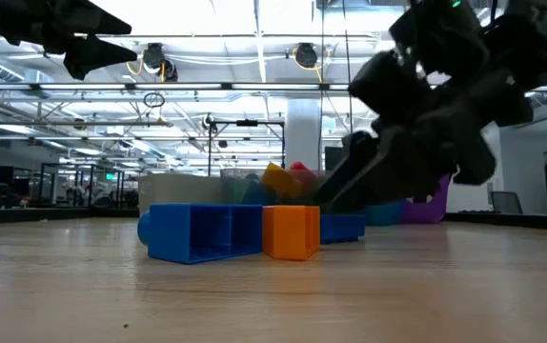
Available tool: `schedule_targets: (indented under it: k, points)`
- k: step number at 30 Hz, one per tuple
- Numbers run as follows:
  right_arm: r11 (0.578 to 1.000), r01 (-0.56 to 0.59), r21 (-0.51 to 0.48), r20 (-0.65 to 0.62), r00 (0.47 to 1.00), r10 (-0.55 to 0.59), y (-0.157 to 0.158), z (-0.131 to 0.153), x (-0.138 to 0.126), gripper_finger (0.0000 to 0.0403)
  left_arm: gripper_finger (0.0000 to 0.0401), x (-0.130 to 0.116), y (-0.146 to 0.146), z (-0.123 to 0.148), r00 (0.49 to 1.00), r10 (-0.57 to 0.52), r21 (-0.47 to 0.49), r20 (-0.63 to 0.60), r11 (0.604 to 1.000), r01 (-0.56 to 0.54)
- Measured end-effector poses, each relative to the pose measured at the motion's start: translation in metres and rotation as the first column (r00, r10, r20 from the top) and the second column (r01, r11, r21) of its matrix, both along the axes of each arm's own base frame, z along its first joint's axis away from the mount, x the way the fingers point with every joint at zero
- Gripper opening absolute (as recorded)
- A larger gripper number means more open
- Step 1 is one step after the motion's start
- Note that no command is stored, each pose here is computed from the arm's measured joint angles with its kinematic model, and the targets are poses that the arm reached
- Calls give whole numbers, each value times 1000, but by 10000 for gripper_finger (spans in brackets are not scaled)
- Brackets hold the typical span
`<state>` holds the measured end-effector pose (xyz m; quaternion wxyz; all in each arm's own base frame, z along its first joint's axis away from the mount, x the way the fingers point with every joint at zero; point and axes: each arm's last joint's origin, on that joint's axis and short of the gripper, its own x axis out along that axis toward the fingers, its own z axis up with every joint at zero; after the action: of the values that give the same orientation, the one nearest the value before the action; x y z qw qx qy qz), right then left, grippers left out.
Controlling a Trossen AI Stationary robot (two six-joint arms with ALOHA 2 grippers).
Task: Pick & Place Toys
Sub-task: Put the dark blue block into the black bin
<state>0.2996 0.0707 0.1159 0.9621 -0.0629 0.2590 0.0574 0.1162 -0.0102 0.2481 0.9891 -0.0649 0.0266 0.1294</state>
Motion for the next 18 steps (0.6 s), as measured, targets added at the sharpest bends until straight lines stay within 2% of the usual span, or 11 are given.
schedule_targets:
  k: [5,9,13,18]
  points:
    - [998,63,24,-79,995,-60,-13,-11,0,241,285,2,0,-1,1000,1,-4,-9,1000,-1]
    - [999,3,39,-126,992,1,-15,-15,-1,221,285,4,-1,-3,1000,1,0,-29,1000,-1]
    - [1000,-14,23,-115,993,17,-15,-14,-1,184,285,9,-2,-6,998,1,7,-62,1000,-1]
    - [1000,-18,16,-62,998,19,-16,-6,1,117,285,17,-3,-8,998,2,9,-71,1000,-1]
